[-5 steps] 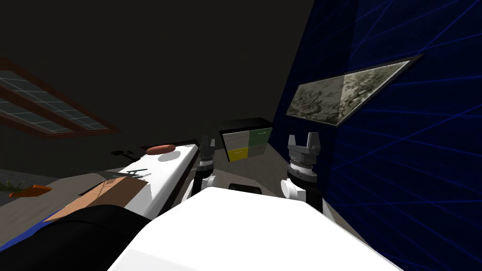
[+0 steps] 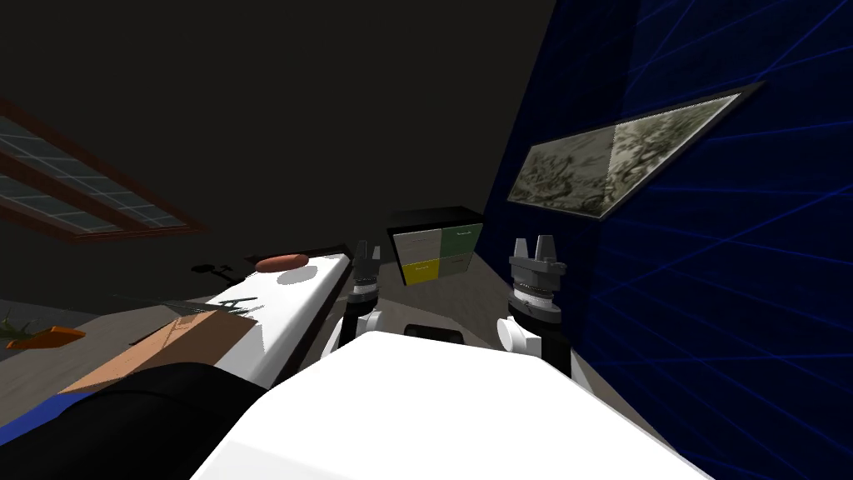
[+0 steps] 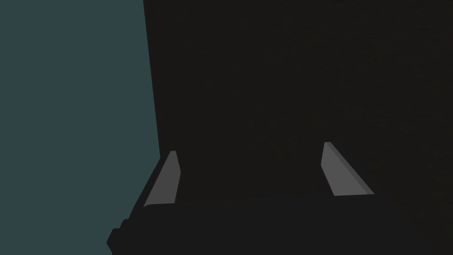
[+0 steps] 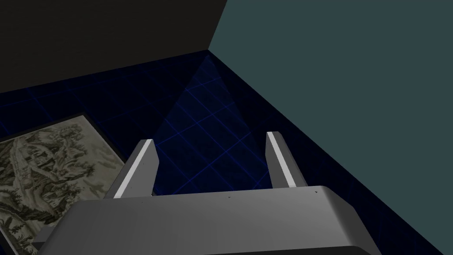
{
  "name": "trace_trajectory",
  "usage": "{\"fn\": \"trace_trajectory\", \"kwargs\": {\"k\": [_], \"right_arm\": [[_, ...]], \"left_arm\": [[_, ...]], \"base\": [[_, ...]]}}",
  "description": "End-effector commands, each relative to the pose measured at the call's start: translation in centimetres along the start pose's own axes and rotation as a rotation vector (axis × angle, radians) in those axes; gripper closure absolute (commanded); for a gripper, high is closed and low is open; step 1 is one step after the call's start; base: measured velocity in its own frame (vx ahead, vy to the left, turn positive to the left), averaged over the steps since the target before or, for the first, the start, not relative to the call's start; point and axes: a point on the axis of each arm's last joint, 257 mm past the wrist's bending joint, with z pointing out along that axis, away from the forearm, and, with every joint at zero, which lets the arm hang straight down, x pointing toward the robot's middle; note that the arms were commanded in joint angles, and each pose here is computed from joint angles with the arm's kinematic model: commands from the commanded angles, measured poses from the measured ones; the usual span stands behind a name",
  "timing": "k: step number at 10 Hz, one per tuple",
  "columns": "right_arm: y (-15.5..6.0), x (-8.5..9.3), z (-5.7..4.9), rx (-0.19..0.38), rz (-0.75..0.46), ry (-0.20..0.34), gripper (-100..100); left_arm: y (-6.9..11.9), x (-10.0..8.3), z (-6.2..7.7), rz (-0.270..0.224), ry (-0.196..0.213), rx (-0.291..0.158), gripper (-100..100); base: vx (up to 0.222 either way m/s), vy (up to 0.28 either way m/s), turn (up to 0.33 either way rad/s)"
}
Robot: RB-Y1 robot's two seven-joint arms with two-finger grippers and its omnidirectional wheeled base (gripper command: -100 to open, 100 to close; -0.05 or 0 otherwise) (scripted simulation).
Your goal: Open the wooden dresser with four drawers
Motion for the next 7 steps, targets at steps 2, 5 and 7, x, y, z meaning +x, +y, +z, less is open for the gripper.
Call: {"fn": "trace_trajectory", "kwargs": {"k": [2,5,7], "right_arm": [[0.0,0.0,0.0,0.000,0.000,0.000,0],[0.0,0.0,0.0,0.000,0.000,0.000,0],[0.0,0.0,0.0,0.001,0.000,0.000,0]], "left_arm": [[0.0,0.0,0.0,0.000,0.000,0.000,0],[0.3,0.3,-0.1,0.014,0.034,-0.007,-100],[1.1,0.6,-0.2,0.034,0.078,-0.023,-100]], "base": [[0.000,0.000,0.000],[0.007,-0.001,0.002],[0.041,-0.017,0.010]]}}
